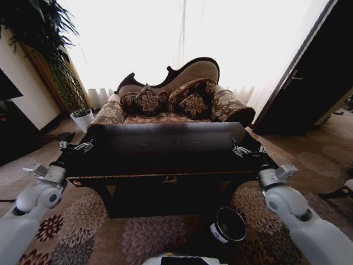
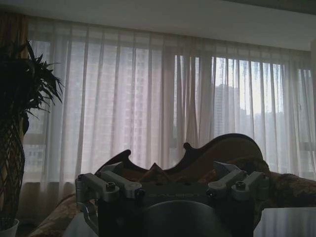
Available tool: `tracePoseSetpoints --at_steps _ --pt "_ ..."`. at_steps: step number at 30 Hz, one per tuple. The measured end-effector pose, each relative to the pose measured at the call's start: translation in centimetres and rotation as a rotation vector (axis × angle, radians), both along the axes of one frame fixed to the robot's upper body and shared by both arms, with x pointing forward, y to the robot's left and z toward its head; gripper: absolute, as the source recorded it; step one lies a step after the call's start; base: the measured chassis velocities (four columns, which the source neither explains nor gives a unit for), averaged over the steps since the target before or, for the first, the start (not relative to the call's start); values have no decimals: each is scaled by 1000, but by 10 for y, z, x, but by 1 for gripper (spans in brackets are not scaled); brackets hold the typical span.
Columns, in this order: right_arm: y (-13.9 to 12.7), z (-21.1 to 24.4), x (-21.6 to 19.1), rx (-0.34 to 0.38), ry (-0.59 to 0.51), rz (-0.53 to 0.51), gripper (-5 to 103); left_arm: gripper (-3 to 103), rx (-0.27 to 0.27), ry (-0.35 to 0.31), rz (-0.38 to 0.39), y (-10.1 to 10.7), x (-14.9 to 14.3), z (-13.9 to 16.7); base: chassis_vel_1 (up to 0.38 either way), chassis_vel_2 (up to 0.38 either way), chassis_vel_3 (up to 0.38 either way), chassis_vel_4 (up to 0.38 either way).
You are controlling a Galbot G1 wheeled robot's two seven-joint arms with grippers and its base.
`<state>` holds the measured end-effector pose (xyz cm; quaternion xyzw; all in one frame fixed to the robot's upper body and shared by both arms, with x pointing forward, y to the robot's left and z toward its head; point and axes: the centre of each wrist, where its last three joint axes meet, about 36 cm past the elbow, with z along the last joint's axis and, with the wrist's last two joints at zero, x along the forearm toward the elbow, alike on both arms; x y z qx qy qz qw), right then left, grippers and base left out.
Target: Move to the front of the table and place the trash on the table into the trash bin.
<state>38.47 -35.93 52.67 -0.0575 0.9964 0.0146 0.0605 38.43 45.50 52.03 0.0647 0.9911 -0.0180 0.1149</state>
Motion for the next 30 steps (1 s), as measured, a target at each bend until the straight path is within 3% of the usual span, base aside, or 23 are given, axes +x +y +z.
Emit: tracePoseSetpoints --at_steps 30 --pt "2 2 8 5 3 29 100 100 0 0 0 0 0 0 0 0 0 0"
